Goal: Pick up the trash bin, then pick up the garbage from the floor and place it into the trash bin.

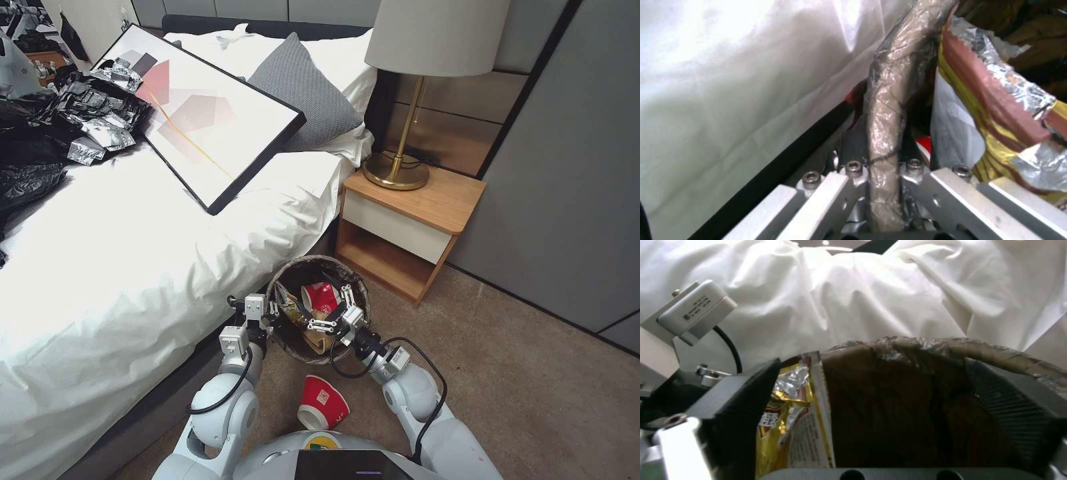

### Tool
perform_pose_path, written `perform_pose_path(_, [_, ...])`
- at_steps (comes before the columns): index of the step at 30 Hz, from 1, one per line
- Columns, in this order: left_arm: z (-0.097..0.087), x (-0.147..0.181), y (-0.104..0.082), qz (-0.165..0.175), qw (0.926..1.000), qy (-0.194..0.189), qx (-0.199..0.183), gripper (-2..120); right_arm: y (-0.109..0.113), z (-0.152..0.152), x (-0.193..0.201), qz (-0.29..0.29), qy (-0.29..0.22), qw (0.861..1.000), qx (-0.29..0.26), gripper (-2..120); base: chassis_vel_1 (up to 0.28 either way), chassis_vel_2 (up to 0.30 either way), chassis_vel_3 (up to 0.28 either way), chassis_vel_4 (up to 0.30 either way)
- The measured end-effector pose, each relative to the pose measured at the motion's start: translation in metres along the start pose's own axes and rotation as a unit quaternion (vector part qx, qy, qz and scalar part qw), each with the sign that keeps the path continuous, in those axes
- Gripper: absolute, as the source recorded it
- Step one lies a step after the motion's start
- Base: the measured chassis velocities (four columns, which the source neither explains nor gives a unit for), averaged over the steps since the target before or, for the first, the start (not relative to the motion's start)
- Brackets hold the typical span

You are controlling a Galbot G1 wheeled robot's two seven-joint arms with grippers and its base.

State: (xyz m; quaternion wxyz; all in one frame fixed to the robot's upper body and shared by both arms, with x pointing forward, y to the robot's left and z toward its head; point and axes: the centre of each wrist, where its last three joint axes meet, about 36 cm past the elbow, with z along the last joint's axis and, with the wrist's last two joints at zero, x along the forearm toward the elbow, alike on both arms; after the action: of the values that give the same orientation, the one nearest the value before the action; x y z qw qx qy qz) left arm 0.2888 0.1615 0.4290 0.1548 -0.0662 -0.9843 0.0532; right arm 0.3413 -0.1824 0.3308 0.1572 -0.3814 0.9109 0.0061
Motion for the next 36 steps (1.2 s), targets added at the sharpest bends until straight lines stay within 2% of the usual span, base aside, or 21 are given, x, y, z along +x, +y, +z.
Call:
perform_pose_path(7, [0.001,0.000,0.000,0.000,1.0000,0.001,-0.001,0,-0.002,-0.003,-0.002,0.011,-0.007,1.000,0.001,100,0.000,0.000,0.000,0.000])
perform_pose_path(10, [0.001,-0.001,0.001,-0.001,1.0000,0.001,-0.001,0,0.009,-0.023,-0.007,0.086,-0.020,0.996,-0.031,100,0.000,0.000,0.000,0.000])
perform_pose_path(12, [0.002,-0.001,0.002,-0.002,1.0000,0.002,-0.001,0,0.011,-0.031,-0.008,0.108,-0.025,0.993,-0.033,100,0.000,0.000,0.000,0.000])
perform_pose_path(18, [0.002,-0.002,0.003,-0.003,1.0000,0.001,-0.001,0,0.010,-0.068,0.002,0.179,-0.041,0.983,-0.006,100,0.000,0.000,0.000,0.000])
perform_pose_path(20, [0.002,-0.002,0.003,-0.003,1.0000,0.001,-0.001,0,0.010,-0.069,0.003,0.181,-0.041,0.983,-0.005,100,0.000,0.000,0.000,0.000])
perform_pose_path(21, [0.003,-0.003,0.003,-0.003,1.0000,0.001,-0.001,0,0.013,-0.072,0.010,0.210,-0.036,0.977,0.000,100,0.000,0.000,0.000,0.000])
perform_pose_path(26, [0.004,-0.002,0.003,-0.004,1.0000,0.000,0.000,0,0.015,-0.070,0.019,0.235,-0.027,0.971,0.008,100,0.000,0.000,0.000,0.000])
perform_pose_path(36, [0.004,-0.002,0.005,-0.006,1.0000,-0.002,0.000,0,0.013,-0.039,0.037,0.273,-0.007,0.962,0.012,100,0.000,0.000,0.000,0.000])
